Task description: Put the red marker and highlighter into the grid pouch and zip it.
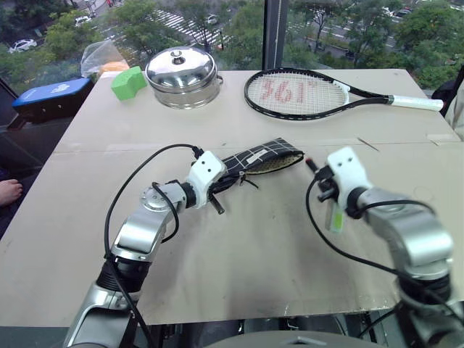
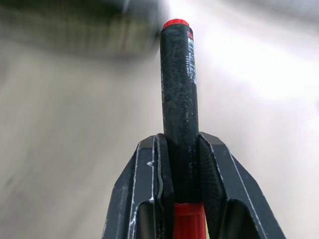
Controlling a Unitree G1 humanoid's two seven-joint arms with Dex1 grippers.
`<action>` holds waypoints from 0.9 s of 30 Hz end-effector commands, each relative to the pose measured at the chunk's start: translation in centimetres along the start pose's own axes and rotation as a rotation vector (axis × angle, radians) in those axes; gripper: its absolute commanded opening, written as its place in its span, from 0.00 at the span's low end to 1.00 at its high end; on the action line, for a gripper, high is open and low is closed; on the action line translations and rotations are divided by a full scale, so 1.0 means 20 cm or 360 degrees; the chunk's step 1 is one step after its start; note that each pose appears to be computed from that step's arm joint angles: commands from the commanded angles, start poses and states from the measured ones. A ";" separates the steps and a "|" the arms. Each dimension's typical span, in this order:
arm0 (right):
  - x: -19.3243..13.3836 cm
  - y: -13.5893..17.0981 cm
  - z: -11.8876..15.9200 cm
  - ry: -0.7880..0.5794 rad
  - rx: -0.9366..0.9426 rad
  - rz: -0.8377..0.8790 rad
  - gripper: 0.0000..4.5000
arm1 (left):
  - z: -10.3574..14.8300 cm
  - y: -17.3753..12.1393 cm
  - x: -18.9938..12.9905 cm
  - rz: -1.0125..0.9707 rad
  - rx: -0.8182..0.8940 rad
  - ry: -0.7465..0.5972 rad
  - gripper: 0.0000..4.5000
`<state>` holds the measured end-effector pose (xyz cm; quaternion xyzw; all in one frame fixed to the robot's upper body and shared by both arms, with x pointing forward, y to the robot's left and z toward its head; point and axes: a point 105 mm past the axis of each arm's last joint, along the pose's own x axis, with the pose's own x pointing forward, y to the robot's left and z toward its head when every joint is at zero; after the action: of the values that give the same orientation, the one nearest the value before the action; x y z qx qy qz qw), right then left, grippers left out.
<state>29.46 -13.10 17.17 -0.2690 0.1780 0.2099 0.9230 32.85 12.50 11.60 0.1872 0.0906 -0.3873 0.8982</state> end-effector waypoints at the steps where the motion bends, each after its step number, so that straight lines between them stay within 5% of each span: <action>1: -0.06 0.09 0.00 0.0057 -0.0507 0.0234 0.05 | 0.07 -0.01 0.00 -0.0009 0.0041 -0.0076 0.00; 14: 0.18 0.08 0.17 -0.0047 -0.1092 0.0278 0.05 | 0.12 -0.12 0.02 -0.0133 0.0117 -0.0126 0.00; 23: 0.44 0.23 0.31 -0.0196 -0.1421 0.0386 0.05 | 0.15 -0.16 0.04 -0.0166 0.0146 -0.0150 0.00; 24: 0.44 0.23 0.31 -0.0203 -0.1421 0.0406 0.29 | 0.15 -0.15 0.04 -0.0155 0.0141 -0.0146 0.00; 27: 0.39 0.20 0.33 -0.0255 -0.1260 0.0420 0.59 | 0.13 -0.12 0.04 -0.0100 0.0111 -0.0116 0.00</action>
<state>35.60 -3.81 14.67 -0.5809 0.0724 0.4117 0.6984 31.56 9.62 11.66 0.1951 0.0753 -0.4300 0.8783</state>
